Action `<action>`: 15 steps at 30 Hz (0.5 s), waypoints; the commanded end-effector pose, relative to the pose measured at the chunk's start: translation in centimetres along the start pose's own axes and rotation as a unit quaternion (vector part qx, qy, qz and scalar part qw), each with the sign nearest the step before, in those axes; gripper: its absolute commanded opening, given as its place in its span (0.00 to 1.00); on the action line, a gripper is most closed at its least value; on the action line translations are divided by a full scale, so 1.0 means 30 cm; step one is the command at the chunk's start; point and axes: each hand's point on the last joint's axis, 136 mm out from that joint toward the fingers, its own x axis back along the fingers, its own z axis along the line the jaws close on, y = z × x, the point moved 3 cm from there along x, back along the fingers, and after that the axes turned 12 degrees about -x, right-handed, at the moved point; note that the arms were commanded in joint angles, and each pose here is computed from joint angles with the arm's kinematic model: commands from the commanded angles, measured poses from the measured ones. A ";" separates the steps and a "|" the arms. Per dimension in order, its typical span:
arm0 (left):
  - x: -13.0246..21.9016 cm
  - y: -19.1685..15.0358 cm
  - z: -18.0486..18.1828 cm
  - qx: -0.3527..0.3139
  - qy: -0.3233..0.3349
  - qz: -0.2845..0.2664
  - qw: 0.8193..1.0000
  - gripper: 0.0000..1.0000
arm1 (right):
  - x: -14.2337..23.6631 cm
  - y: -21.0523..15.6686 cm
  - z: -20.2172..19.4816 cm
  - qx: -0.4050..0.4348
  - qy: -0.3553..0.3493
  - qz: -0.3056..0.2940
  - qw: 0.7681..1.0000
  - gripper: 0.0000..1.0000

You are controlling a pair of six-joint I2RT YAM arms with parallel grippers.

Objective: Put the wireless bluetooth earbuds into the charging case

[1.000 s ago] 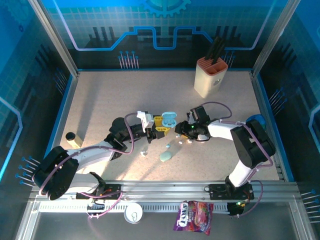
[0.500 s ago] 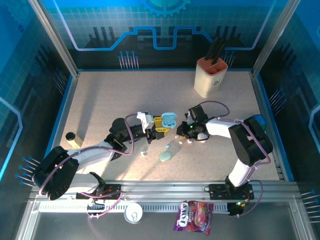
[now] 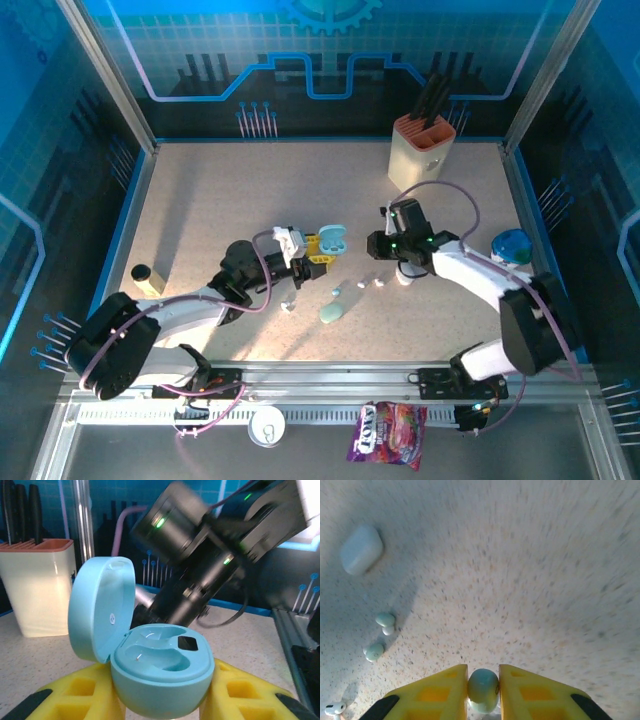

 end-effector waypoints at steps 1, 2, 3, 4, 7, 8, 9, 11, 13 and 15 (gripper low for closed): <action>0.001 -0.043 0.027 -0.010 0.023 0.019 0.999 0.26 | 0.107 0.052 -0.011 0.087 -0.044 -0.058 0.994 0.22; 0.000 -0.044 0.030 -0.011 0.024 0.019 0.999 0.26 | 0.142 0.068 0.002 0.103 -0.039 -0.073 0.991 0.22; -0.002 -0.051 0.031 -0.011 0.024 0.022 0.999 0.26 | 0.169 0.076 0.018 0.115 -0.031 -0.082 0.989 0.22; -0.003 -0.056 0.033 -0.010 0.024 0.024 0.999 0.26 | 0.202 0.085 0.038 0.130 -0.021 -0.093 0.987 0.22; -0.007 -0.067 0.034 -0.014 0.023 0.029 0.999 0.26 | 0.284 0.092 0.089 0.170 0.003 -0.115 0.979 0.22; -0.009 -0.071 0.036 -0.016 0.023 0.032 0.999 0.26 | 0.324 0.108 0.121 0.184 0.013 -0.130 0.974 0.22; -0.010 -0.074 0.034 -0.017 0.021 0.034 0.999 0.26 | 0.346 0.113 0.138 0.194 0.016 -0.137 0.971 0.22; -0.014 -0.079 0.036 -0.020 0.020 0.038 0.999 0.26 | 0.381 0.112 0.173 0.219 0.021 -0.143 0.965 0.22; -0.017 -0.084 0.034 -0.020 0.017 0.041 0.999 0.26 | 0.404 0.107 0.207 0.241 0.029 -0.146 0.959 0.22; -0.020 -0.086 0.034 -0.019 0.014 0.044 0.999 0.26 | 0.419 0.100 0.241 0.262 0.037 -0.147 0.953 0.21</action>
